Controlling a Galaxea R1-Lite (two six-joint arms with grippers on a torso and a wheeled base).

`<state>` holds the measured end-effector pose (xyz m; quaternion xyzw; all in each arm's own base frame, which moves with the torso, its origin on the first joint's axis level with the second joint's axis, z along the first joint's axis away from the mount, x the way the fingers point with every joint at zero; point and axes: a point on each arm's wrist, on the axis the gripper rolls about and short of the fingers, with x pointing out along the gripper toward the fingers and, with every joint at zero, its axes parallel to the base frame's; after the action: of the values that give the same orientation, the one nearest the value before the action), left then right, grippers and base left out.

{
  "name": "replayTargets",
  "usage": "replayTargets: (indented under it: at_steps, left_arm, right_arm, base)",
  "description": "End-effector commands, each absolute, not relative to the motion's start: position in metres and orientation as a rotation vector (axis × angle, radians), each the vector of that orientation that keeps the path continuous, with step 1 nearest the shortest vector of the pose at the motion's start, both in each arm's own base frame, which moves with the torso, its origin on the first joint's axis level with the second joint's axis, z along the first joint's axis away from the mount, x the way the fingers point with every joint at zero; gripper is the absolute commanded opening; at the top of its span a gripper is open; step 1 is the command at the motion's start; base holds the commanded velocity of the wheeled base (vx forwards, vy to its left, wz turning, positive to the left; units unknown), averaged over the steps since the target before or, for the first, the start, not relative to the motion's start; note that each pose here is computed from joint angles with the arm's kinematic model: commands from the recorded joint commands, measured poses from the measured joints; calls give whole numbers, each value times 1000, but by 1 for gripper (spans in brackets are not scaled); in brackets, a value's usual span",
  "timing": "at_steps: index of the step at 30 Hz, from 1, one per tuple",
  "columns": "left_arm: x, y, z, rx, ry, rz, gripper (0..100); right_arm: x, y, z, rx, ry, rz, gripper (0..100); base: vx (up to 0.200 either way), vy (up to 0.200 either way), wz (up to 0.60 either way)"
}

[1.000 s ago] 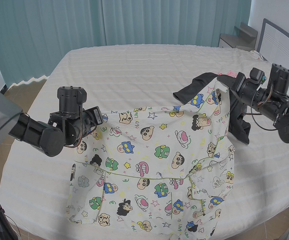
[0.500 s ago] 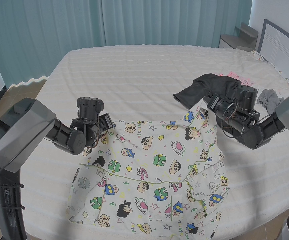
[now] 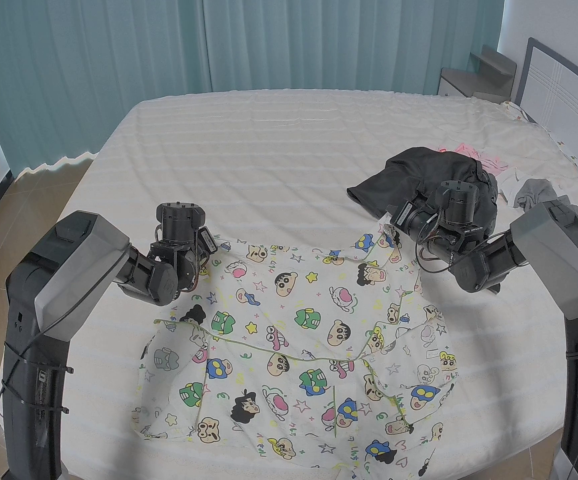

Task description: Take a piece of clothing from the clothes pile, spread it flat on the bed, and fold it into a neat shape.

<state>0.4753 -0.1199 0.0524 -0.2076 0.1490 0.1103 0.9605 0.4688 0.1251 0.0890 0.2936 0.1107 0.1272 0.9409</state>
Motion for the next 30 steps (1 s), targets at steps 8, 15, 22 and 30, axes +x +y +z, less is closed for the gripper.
replayTargets:
  at_steps: [8,15,22,30]
  left_arm:
    - [493,-78,46,-431,272,310,100]
    - [497,-35,72,-467,184,379,100]
    - [491,0,94,-474,166,444,100]
    - [408,-15,134,-601,285,292,100]
  right_arm:
    - [491,106,87,753,236,189,100]
    - [495,83,88,785,217,92,100]
    - [489,81,90,795,253,60,100]
    - [447,107,105,858,364,104,100]
  base:
    - [0,0,0]
    - [0,0,0]
    - [0,0,0]
    - [0,0,0]
